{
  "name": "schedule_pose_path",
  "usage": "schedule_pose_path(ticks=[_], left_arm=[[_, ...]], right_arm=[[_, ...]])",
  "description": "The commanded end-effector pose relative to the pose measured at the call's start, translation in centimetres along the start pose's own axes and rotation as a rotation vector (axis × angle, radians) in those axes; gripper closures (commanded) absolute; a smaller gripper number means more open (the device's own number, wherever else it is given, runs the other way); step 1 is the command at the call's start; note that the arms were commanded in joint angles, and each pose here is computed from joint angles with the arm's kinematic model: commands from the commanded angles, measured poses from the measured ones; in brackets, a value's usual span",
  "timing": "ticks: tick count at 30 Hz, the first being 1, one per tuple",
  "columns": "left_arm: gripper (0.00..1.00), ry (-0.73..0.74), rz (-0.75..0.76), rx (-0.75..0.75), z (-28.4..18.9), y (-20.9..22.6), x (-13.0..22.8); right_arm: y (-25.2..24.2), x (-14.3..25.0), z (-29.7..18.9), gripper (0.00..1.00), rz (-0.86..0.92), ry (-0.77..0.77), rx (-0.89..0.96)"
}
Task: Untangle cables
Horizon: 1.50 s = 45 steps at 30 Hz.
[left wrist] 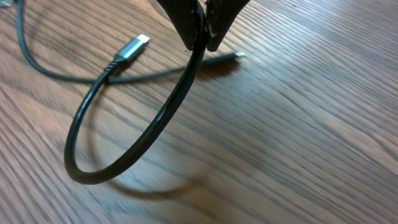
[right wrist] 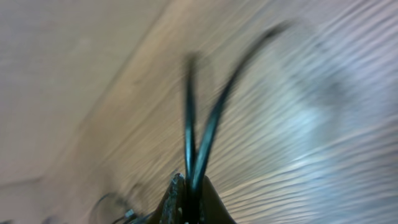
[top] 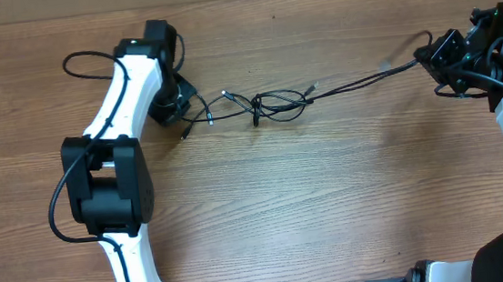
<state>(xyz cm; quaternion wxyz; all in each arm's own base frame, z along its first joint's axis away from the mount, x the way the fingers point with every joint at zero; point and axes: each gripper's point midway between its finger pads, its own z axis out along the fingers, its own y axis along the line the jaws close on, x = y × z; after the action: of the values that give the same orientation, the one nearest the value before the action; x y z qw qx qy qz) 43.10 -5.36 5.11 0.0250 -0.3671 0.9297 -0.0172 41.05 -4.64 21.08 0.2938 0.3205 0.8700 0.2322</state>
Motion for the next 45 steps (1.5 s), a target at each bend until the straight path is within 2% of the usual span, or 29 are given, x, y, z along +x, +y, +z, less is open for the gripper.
schedule_pose_path(ticks=[1,4,6,8,11,15,17,18,19,21,22,26,30,33,36,38,45], left_arm=[[0.96,-0.065,0.016,-0.054,-0.2,2.0,-2.7],[0.96,-0.057,-0.006,-0.057,-0.2,2.9,-3.4],[0.96,0.0,-0.018,-0.004,-0.1,2.3,-2.8],[0.96,0.044,-0.011,0.057,-0.2,1.4,-2.2],[0.96,0.081,0.098,0.18,-0.5,-1.0,-1.6],[0.96,0.13,0.234,0.329,-1.2,-3.9,-0.2],[0.96,0.134,0.253,0.337,-1.3,-4.3,0.2],[0.86,0.137,0.259,0.337,-1.3,-4.4,0.5],[0.63,0.137,0.266,0.337,-1.3,-4.5,0.6],[0.12,0.14,0.269,0.336,-1.3,-4.5,0.7],[0.0,0.143,0.268,0.333,-1.3,-4.4,0.8],[0.0,0.15,0.26,0.327,-1.3,-4.1,0.7],[0.0,0.157,0.245,0.318,-2.3,-3.6,0.4],[0.0,0.155,0.239,0.304,-3.7,-3.1,-0.1],[0.0,0.132,0.23,0.253,-5.1,-2.1,-0.7],[0.0,0.127,0.228,0.224,-5.7,-1.6,-0.8],[0.0,0.135,0.223,0.151,-6.1,-0.1,-0.4]], right_arm=[[-3.4,-3.0,-2.0,0.96,-0.018,-0.172,0.206],[-4.1,-2.6,-2.1,0.95,-0.01,-0.16,0.24],[-3.9,-1.8,-1.9,0.91,-0.007,-0.126,0.224],[-3.2,-0.8,-1.6,0.8,-0.01,-0.084,0.196],[-1.9,1.0,-1.2,0.64,-0.016,-0.01,0.142],[1.2,4.6,-0.4,0.52,-0.068,0.123,0.031],[2.9,6.4,0.1,0.43,-0.154,0.171,-0.014],[4.2,7.9,0.5,0.36,-0.226,0.203,-0.036],[4.9,8.8,0.7,0.31,-0.273,0.22,-0.049],[6.2,10.5,0.9,0.28,-0.369,0.251,-0.076],[6.9,11.5,1.1,0.28,-0.424,0.269,-0.091],[9.2,16.0,2.1,0.24,-0.702,0.353,-0.161],[9.9,20.1,3.8,0.21,-0.871,0.452,-0.197],[10.0,23.2,4.8,0.21,-0.934,0.539,-0.226],[10.6,26.5,5.1,0.22,-1.026,0.639,-0.334],[10.6,27.9,5.6,0.27,-1.067,0.683,-0.375],[10.0,31.5,6.5,0.33,-1.082,0.84,-0.538]])
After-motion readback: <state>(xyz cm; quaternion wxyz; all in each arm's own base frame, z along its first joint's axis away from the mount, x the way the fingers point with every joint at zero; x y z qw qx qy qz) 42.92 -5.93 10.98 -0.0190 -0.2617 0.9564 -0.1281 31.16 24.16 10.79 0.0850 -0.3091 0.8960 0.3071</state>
